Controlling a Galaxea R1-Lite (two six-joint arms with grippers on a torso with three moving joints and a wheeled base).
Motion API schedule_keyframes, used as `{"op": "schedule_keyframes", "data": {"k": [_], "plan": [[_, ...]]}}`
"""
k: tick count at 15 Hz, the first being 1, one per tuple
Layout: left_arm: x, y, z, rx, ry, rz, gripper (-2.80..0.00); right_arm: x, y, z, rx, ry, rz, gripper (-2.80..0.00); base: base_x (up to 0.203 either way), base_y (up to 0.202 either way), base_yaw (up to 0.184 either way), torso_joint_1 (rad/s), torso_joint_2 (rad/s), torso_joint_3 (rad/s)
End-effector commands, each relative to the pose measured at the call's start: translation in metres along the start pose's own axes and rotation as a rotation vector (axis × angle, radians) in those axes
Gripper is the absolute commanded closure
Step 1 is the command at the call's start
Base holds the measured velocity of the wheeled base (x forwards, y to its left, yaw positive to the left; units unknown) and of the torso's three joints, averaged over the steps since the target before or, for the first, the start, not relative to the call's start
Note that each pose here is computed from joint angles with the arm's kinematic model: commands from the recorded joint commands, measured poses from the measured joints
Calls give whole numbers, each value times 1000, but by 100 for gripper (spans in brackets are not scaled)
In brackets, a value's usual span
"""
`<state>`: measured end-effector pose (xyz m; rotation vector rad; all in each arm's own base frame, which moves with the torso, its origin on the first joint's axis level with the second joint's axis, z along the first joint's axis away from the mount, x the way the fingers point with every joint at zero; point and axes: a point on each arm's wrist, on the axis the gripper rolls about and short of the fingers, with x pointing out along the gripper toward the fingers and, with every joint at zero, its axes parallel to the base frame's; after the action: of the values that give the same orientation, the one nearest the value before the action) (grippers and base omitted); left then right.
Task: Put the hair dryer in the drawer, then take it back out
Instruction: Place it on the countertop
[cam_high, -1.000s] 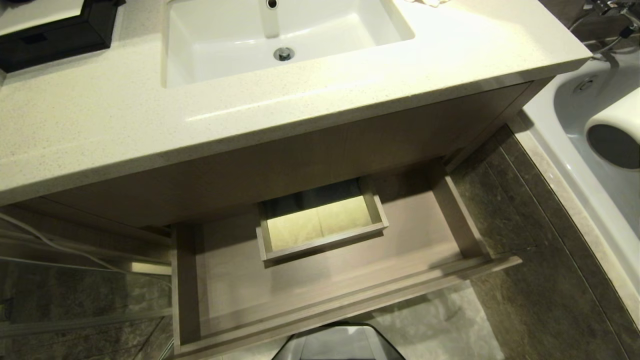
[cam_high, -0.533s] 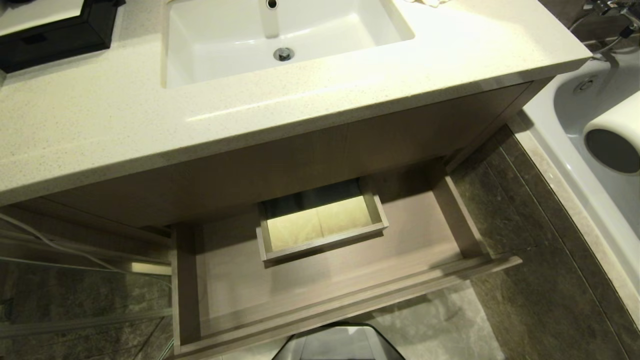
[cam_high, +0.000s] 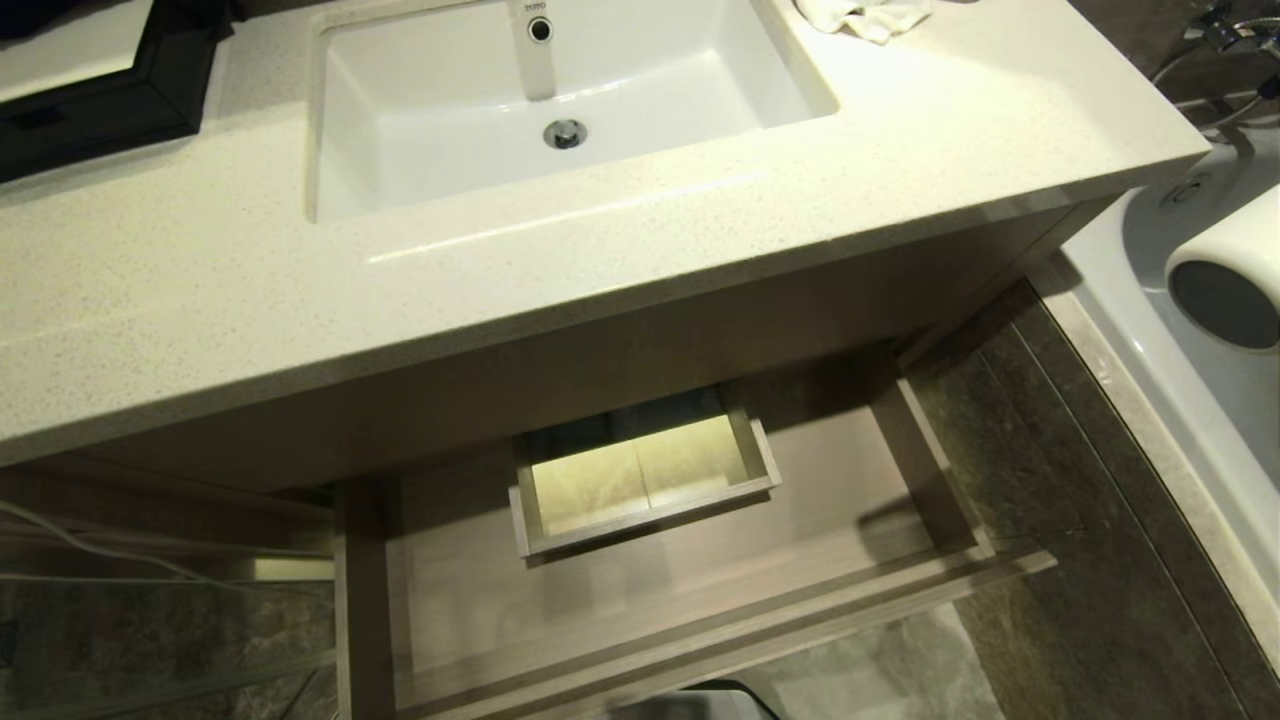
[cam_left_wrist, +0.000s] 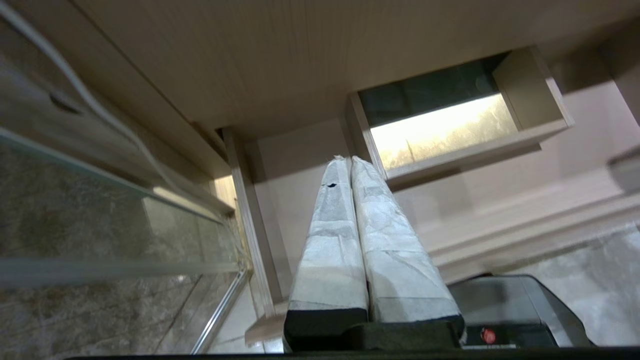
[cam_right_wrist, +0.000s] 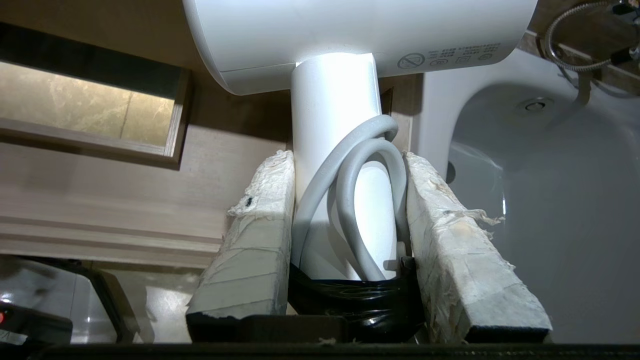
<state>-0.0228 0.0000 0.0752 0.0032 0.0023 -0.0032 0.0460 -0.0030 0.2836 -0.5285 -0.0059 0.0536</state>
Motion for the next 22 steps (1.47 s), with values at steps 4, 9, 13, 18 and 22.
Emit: {"op": "schedule_keyframes", "data": {"k": [4, 9, 13, 18, 22], "plan": [[0, 0, 0, 0, 1, 0, 0, 2, -3, 4, -4, -10, -3, 0, 0, 0, 0, 302, -54, 245], [0, 0, 0, 0, 1, 0, 0, 25, -18, 19, -3, -9, -5, 0, 0, 0, 0, 328, -121, 214], [0, 0, 0, 0, 2, 0, 0, 70, -40, 35, 3, 20, 13, 0, 0, 0, 0, 293, -136, 150], [0, 0, 0, 0, 2, 0, 0, 136, -59, 44, 23, 65, 92, 0, 0, 0, 0, 35, -20, 21], [0, 0, 0, 0, 2, 0, 0, 181, -62, 51, 38, -74, 353, 0, 0, 0, 0, 0, 0, 0]]}}
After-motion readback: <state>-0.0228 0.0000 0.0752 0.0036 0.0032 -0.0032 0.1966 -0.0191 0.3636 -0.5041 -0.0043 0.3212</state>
